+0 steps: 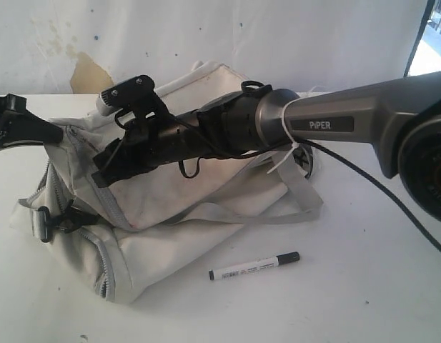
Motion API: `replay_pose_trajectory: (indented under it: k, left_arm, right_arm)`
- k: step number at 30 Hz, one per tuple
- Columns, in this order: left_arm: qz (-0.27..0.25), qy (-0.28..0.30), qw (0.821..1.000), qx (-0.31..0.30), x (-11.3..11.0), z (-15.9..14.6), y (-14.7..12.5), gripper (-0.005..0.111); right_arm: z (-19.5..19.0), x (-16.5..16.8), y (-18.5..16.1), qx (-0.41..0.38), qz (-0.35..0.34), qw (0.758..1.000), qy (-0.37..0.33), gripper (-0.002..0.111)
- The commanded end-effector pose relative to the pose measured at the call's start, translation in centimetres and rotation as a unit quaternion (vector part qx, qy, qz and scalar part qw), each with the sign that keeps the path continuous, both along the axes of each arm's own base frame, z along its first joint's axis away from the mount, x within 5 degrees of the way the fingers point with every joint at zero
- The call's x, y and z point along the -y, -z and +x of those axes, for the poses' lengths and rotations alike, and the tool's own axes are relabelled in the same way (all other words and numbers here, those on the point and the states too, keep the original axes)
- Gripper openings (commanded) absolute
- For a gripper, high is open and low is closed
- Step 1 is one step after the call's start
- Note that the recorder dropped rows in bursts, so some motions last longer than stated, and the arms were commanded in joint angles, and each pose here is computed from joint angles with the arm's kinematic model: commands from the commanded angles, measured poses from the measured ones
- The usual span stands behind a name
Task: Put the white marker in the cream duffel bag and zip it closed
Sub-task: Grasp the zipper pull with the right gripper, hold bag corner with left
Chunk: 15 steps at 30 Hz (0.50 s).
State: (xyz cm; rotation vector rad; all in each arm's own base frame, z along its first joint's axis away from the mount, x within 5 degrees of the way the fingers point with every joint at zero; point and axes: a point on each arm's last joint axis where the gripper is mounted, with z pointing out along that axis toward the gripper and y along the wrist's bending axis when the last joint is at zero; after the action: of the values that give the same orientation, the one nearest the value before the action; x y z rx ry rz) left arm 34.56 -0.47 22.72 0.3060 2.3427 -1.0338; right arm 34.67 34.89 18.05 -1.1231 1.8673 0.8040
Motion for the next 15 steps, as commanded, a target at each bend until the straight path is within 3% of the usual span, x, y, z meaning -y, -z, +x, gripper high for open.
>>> replay_pose_trajectory:
  k: [1, 15]
  left_arm:
    - [-0.026, 0.014, 1.000, 0.001, 0.4, -0.2, -0.7, 0.000]
    - [-0.026, 0.015, 1.000, 0.001, 0.4, -0.2, -0.7, 0.000]
  right_arm:
    - [-0.3, -0.2, 0.1, 0.028, -0.012, 0.999, -0.023, 0.044]
    - [-0.6, -1.2, -1.3, 0.071, -0.007, 0.996, -0.046, 0.047]
